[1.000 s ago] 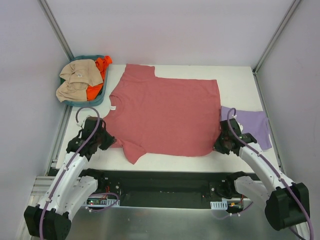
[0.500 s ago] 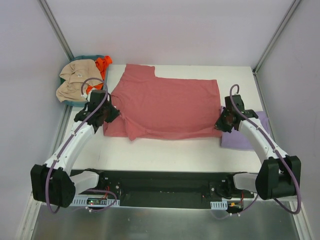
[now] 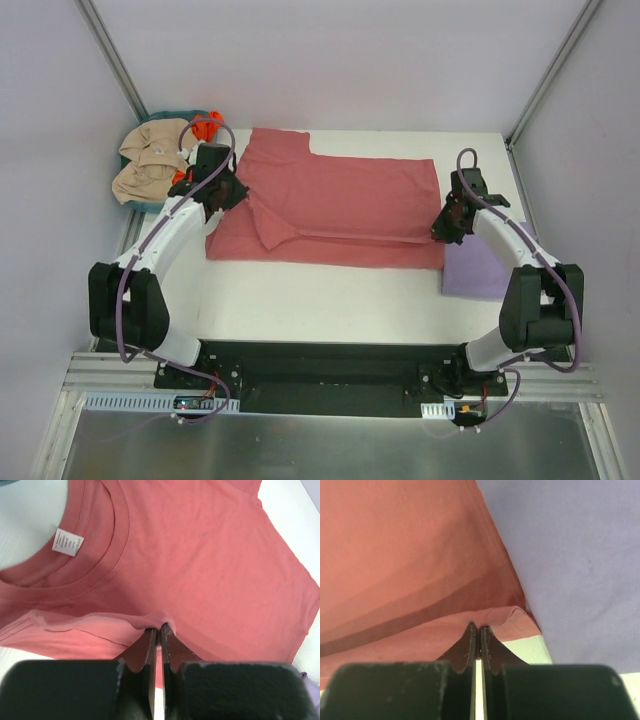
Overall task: Fold and stack the t-shirts
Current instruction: Fold the flattened tshirt in 1/3 of the way
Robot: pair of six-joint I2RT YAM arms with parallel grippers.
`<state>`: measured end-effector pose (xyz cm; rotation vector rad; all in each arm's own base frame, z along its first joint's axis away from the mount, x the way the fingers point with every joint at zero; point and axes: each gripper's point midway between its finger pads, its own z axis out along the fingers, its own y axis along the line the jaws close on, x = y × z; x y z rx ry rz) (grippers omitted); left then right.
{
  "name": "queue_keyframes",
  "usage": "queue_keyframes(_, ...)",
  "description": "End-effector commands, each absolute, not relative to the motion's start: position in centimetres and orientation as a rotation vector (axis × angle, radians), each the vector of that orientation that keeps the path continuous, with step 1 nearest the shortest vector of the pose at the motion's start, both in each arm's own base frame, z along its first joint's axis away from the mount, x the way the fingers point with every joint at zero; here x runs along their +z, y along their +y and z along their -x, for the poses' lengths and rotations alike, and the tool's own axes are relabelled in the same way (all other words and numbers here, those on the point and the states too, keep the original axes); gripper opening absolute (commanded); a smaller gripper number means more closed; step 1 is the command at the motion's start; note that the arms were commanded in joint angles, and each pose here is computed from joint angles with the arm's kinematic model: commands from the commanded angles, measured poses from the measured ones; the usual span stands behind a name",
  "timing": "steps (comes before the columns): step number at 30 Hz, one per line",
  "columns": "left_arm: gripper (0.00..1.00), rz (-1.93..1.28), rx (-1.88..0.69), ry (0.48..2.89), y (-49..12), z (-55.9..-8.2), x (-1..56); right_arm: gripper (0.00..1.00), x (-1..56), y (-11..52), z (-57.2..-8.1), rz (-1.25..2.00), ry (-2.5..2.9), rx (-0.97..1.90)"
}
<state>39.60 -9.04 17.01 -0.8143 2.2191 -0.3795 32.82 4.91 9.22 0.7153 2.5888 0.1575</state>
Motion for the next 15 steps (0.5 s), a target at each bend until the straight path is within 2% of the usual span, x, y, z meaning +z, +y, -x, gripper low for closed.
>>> queue_keyframes(1,0.0,0.772,-0.332,2.16,-7.9,-42.3,18.6,0.01,10.7,4.3,-35.7,-0.696,2.524,0.149)
queue_keyframes(9,0.0,0.683,-0.327,2.227,-8.7,-46.5,17.0,0.05,9.7,3.8,-38.7,-0.703,2.529,0.122)
queue_keyframes(10,0.04,0.665,-0.335,2.242,-9.0,-47.0,16.7,0.06,9.6,3.9,-39.2,-0.702,2.533,0.125)
queue_keyframes(12,0.33,0.655,-0.334,2.26,-9.0,-47.7,16.1,0.18,9.6,3.8,-40.2,-0.702,2.527,0.121)
queue_keyframes(13,0.77,0.663,-0.34,2.265,-8.9,-48.1,16.0,0.31,9.7,3.8,-40.7,-0.699,2.527,0.123)
queue_keyframes(14,0.99,0.657,-0.353,2.268,-8.9,-48.5,16.1,0.38,10.0,3.6,-41.1,-0.692,2.525,0.11)
queue_keyframes(15,0.99,0.654,-0.373,2.268,-9.1,-48.7,16.6,0.43,10.4,3.4,-41.3,-0.688,2.527,0.091)
